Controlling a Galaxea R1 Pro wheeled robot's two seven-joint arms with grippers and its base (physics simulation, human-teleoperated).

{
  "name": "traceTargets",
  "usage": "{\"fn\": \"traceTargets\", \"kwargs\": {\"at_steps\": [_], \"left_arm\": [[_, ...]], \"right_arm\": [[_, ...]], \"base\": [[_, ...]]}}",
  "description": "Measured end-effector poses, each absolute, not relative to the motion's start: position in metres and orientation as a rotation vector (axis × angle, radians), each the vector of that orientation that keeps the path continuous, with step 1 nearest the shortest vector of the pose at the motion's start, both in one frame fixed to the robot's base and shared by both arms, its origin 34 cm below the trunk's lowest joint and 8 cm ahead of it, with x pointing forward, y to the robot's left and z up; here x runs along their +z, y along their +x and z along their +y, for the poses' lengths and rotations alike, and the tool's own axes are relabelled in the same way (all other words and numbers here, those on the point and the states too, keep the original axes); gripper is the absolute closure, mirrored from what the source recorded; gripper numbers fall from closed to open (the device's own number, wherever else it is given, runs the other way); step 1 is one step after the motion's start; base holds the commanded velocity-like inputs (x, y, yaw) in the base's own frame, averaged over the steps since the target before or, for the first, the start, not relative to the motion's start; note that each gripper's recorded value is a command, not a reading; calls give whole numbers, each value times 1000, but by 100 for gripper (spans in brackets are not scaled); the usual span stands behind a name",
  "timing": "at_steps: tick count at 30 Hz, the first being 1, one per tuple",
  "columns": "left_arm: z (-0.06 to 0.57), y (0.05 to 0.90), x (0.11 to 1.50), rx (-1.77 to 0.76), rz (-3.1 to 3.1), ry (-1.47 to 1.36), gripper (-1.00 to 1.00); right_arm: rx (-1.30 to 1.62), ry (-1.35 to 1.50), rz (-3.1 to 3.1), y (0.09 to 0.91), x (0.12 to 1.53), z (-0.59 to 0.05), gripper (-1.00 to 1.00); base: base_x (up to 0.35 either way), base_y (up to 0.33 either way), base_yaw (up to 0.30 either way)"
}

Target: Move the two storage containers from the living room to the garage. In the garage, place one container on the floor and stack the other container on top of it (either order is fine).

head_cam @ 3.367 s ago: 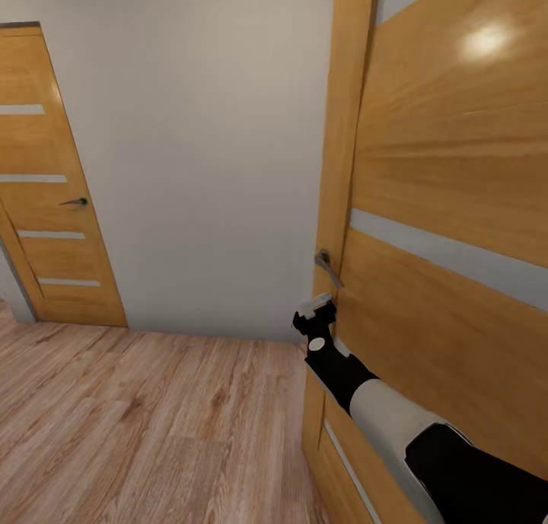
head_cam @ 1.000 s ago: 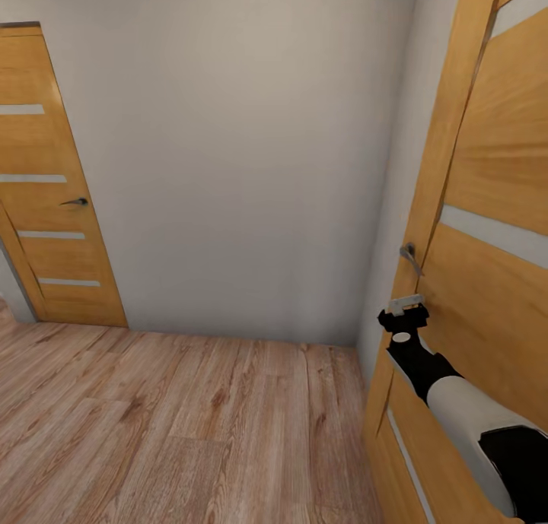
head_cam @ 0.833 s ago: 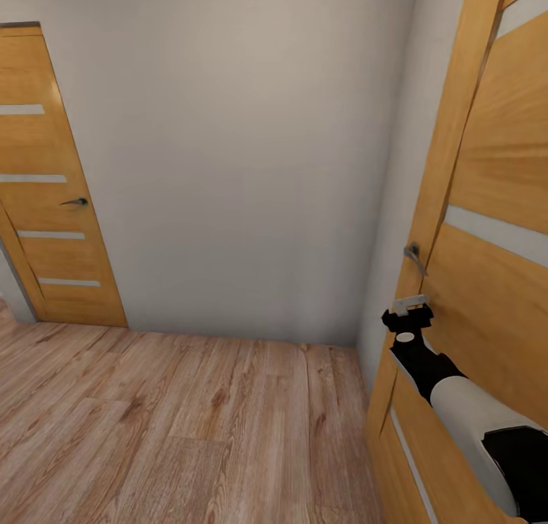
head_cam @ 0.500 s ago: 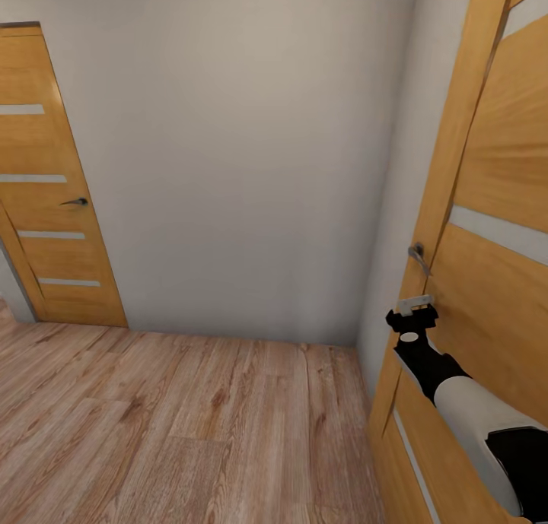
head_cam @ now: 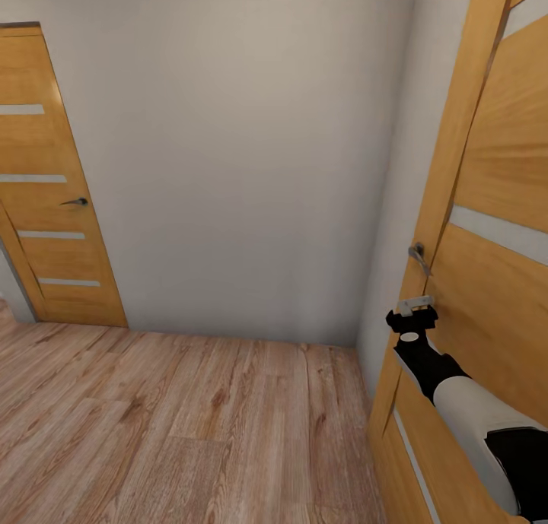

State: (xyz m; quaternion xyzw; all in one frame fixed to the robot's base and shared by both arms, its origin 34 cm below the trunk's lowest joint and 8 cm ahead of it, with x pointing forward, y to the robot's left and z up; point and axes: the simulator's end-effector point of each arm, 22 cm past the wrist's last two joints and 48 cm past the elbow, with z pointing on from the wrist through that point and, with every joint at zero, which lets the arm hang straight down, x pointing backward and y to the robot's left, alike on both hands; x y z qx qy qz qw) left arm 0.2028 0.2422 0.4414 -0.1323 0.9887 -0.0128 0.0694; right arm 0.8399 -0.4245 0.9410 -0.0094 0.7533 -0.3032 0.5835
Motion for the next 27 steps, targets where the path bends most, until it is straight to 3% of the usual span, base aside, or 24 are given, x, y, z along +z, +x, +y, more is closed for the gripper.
{"fn": "traceTargets", "kwargs": {"at_steps": [3, 9, 14, 27], "left_arm": [[242, 203, 441, -38, 2976, -398, -100], [242, 203, 441, -39, 2976, -398, -100], [242, 203, 441, -39, 2976, -398, -100], [241, 203, 441, -40, 2976, -398, -100]], "right_arm": [[-688, -19, 1798, 838, 924, -416, -100], [-525, -101, 1882, 841, 882, -316, -100], [-400, -178, 1948, 838, 855, -273, -100], [-248, -294, 2118, 806, 785, -247, -100]], "base": [[0, 0, 0], [0, 0, 0], [0, 0, 0], [0, 0, 0]]}}
